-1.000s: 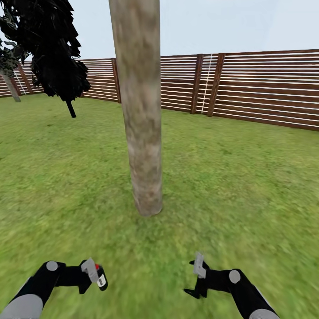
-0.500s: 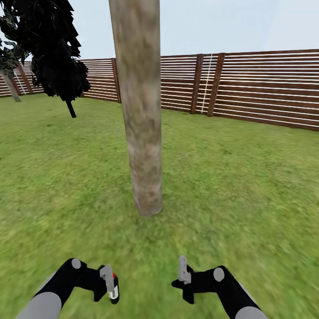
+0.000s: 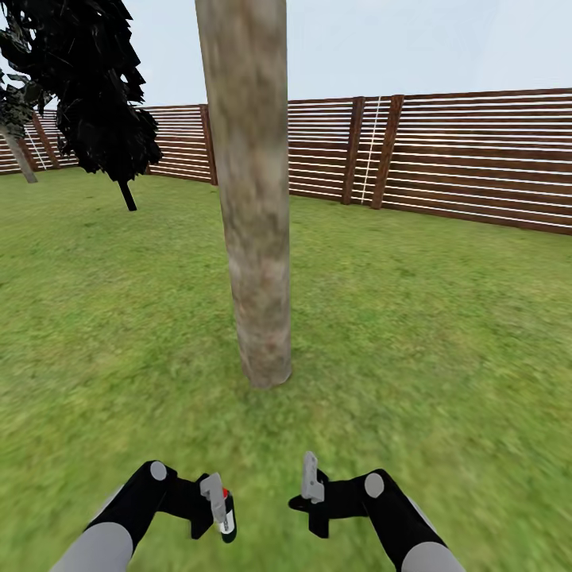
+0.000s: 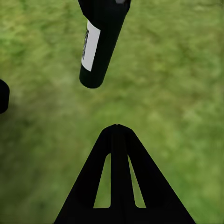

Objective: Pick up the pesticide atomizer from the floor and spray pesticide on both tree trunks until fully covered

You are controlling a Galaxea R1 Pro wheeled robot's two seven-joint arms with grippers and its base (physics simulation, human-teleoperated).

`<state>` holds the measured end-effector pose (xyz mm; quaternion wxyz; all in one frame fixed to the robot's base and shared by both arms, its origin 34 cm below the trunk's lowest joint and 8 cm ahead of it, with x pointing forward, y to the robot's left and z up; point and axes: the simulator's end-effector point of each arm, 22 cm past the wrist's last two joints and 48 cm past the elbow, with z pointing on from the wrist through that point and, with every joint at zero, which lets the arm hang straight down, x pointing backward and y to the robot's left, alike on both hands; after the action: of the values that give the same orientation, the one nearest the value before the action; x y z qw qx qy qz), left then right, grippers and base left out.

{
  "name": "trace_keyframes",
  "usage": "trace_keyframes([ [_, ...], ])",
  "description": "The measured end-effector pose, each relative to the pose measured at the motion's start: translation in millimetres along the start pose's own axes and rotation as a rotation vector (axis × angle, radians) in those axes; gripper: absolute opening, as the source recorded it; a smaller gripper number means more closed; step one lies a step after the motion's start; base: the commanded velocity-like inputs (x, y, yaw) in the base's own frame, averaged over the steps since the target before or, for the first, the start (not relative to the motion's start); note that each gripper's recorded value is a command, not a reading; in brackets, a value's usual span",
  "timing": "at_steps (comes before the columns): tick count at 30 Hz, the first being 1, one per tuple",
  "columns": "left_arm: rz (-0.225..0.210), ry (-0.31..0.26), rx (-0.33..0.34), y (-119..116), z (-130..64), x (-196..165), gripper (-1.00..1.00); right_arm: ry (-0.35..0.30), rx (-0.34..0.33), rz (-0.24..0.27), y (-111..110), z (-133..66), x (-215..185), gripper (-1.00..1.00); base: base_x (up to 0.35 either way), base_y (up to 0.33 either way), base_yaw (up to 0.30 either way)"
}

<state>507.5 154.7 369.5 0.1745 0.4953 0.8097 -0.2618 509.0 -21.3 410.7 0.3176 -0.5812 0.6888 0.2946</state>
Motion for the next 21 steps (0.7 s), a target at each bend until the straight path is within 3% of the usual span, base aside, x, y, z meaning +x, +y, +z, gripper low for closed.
trace_keyframes([
  [9, 0.005, -0.029, 0.039, -19, 17.4, -19, -1.00, -0.006, 0.001, -0.002, 0, 1.5, -4, -1.00, 0.000, 0.000, 0.000],
  [21, 0.005, -0.060, 0.058, -30, 26.9, -35, -1.00, -0.010, 0.010, -0.013, -9, -0.5, -9, -1.00, 0.000, 0.000, 0.000],
])
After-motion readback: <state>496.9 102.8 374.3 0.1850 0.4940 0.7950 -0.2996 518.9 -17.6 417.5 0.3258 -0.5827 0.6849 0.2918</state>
